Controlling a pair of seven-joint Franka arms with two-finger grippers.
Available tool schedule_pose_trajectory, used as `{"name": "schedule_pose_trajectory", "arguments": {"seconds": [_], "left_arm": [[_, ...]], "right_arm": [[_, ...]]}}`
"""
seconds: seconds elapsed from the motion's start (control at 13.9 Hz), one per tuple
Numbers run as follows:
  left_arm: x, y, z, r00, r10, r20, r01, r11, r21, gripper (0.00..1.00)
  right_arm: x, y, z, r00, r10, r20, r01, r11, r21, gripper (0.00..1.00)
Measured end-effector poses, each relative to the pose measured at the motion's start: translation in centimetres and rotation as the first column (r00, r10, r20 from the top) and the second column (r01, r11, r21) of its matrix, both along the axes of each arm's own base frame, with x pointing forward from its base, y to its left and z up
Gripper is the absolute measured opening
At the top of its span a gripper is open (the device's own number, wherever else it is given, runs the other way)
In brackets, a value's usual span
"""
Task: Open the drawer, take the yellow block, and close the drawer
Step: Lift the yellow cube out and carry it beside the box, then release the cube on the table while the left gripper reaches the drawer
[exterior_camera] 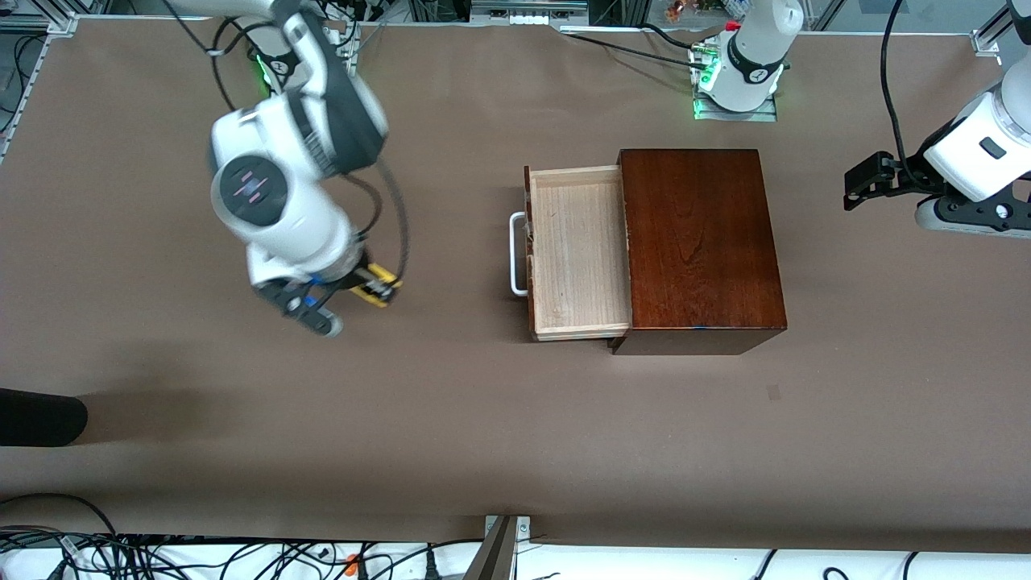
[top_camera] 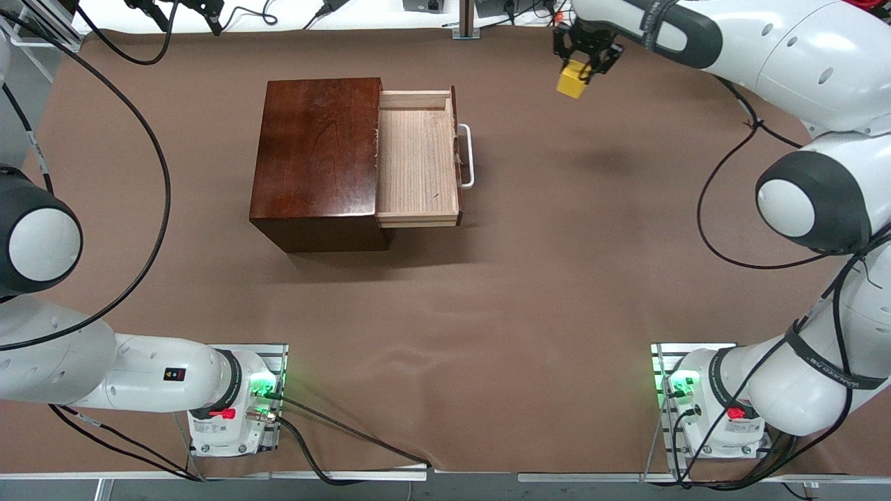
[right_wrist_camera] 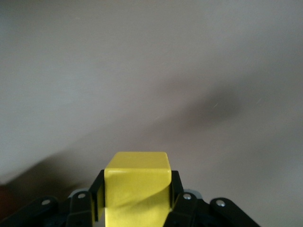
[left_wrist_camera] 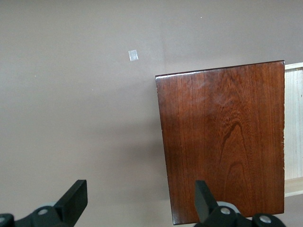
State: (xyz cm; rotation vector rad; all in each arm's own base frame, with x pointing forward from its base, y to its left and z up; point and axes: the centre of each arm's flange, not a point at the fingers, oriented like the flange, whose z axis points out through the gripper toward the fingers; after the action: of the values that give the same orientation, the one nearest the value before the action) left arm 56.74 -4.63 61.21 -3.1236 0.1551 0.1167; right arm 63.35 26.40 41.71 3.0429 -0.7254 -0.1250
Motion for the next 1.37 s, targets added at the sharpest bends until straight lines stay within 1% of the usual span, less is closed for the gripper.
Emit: {"name": "schedule_pose_trajectory", "arguments": {"seconds": [0.14, 0.22, 0.36, 0.58, 0.72, 0.87, 1.01, 1.08, 1.15, 1.23, 1.3, 1.37], "left_arm": [[0.0, 0.0, 0.0, 1.0, -0.001, 0.0, 0.001, 1.0, 0.0, 1.0], [0.0, -0.1, 0.0, 1.0, -0.001, 0.0, 0.001, 1.0, 0.0, 1.0], [0.0, -0.1, 0.0, 1.0, -0.002, 0.0, 0.002, 1.0, 0.0, 1.0], [0.0, -0.3, -0.1, 1.0, -0.006, -0.001, 0.006, 1.0, 0.0, 1.0], [0.0, -0.7, -0.1, 1.0, -0.013, -0.003, 0.013, 1.0, -0.001, 1.0], [-0.2, -2.3, -0.2, 0.999, -0.044, -0.005, 0.043, 0.999, -0.019, 1.0], [-0.7, -6.6, -0.4, 0.992, -0.124, -0.009, 0.123, 0.991, -0.044, 1.0], [-1.1, -9.8, -0.7, 0.983, -0.181, -0.01, 0.181, 0.982, -0.05, 1.0], [-1.9, -13.3, -1.0, 0.969, -0.245, -0.012, 0.244, 0.968, -0.056, 1.0], [-2.8, -16.7, -1.4, 0.952, -0.305, -0.015, 0.303, 0.951, -0.064, 1.0], [-3.7, -19.6, -1.8, 0.934, -0.357, -0.019, 0.355, 0.932, -0.072, 1.0], [-4.5, -22.2, -2.3, 0.914, -0.405, -0.022, 0.402, 0.912, -0.08, 1.0]], "right_arm": [[0.7, -4.6, -2.9, 0.992, 0.123, -0.042, -0.124, 0.992, -0.014, 0.55], [0.8, -6.6, -4.2, 0.985, 0.167, -0.044, -0.168, 0.986, -0.018, 0.55], [0.4, -9.7, -7.1, 0.964, 0.265, -0.032, -0.266, 0.964, -0.017, 0.55], [-1.6, -14.4, -11.7, 0.915, 0.403, -0.015, -0.403, 0.915, -0.022, 0.55], [-3.3, -16.4, -15.0, 0.892, 0.452, 0.009, -0.451, 0.892, -0.036, 0.55], [-5.4, -17.2, -18.1, 0.879, 0.475, 0.046, -0.473, 0.879, -0.058, 0.55], [-6.8, -17.6, -19.8, 0.874, 0.483, 0.047, -0.48, 0.875, -0.063, 0.55], [-7.0, -17.6, -20.0, 0.874, 0.485, 0.044, -0.482, 0.874, -0.062, 0.61], [-7.0, -17.5, -19.9, 0.873, 0.486, 0.045, -0.483, 0.873, -0.062, 0.72], [-6.9, -17.5, -19.7, 0.871, 0.489, 0.048, -0.486, 0.872, -0.063, 0.79], [-6.7, -17.3, -19.1, 0.87, 0.491, 0.052, -0.488, 0.871, -0.061, 0.92], [-6.2, -17.0, -17.9, 0.868, 0.493, 0.049, -0.491, 0.869, -0.053, 1.0]]}}
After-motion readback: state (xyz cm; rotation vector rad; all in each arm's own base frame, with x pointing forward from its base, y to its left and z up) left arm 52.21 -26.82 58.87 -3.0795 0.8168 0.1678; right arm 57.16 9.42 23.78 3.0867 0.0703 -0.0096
